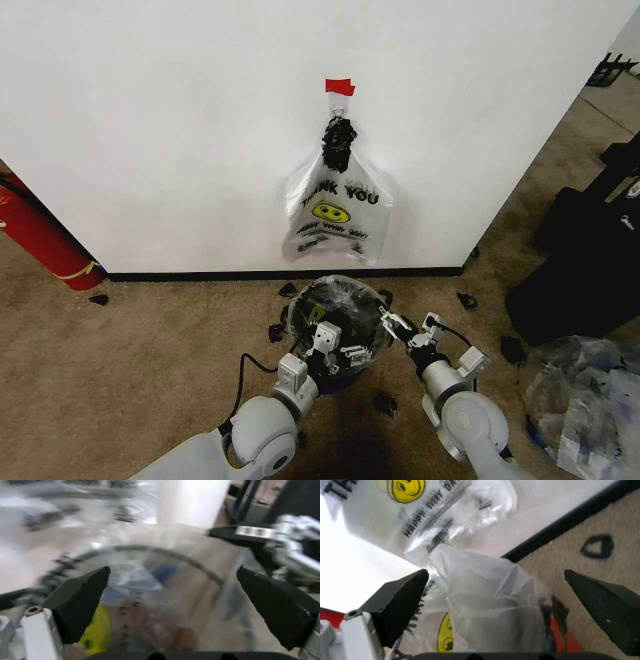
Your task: Pick up the garbage bag from the wall and place it over the trash bin.
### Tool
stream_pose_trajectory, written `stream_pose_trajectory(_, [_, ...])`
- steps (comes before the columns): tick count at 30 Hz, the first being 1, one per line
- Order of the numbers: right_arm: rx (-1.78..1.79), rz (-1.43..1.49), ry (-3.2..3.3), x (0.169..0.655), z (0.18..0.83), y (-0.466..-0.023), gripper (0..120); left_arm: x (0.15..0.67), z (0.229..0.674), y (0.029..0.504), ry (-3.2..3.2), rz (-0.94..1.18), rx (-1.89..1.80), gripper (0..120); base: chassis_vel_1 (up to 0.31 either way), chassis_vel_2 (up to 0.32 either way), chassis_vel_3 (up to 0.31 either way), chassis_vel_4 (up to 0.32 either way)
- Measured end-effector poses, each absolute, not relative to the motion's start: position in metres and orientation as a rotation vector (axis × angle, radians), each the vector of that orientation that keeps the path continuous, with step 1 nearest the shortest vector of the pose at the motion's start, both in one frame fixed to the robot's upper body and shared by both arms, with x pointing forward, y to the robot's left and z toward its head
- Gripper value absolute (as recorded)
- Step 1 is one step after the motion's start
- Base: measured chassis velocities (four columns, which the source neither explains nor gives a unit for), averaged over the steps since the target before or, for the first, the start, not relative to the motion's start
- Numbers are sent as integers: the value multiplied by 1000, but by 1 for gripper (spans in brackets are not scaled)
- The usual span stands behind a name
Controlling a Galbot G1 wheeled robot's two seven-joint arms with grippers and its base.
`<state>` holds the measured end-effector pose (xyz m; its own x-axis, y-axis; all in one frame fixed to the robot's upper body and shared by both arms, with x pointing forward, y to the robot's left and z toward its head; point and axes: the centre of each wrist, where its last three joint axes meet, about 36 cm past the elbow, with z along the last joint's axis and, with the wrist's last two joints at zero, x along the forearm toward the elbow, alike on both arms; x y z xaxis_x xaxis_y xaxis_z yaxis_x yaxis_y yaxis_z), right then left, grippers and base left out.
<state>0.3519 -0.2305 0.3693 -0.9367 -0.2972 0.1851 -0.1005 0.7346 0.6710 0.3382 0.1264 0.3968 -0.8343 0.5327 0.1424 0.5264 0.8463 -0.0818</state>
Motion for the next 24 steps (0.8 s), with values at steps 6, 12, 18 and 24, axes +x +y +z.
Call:
stream_pose_trajectory(6, [245,-671,-3052,323,389,-245,100,326,391,171,-3061,105,-564,100,0,0,0,0])
stream_pose_trajectory(12, [-49,-490,-3269,286,410,-265,100,322,392,211,-3255,205,-282,100,0,0,0,0])
stream_pose_trajectory(18, [-217,-277,-3342,238,424,-281,100,310,403,239,-3331,339,-104,100,0,0,0,0])
stream_pose_trajectory(24, [-264,-104,-3410,201,436,-279,100,299,421,251,-3379,346,-37,100,0,0,0,0])
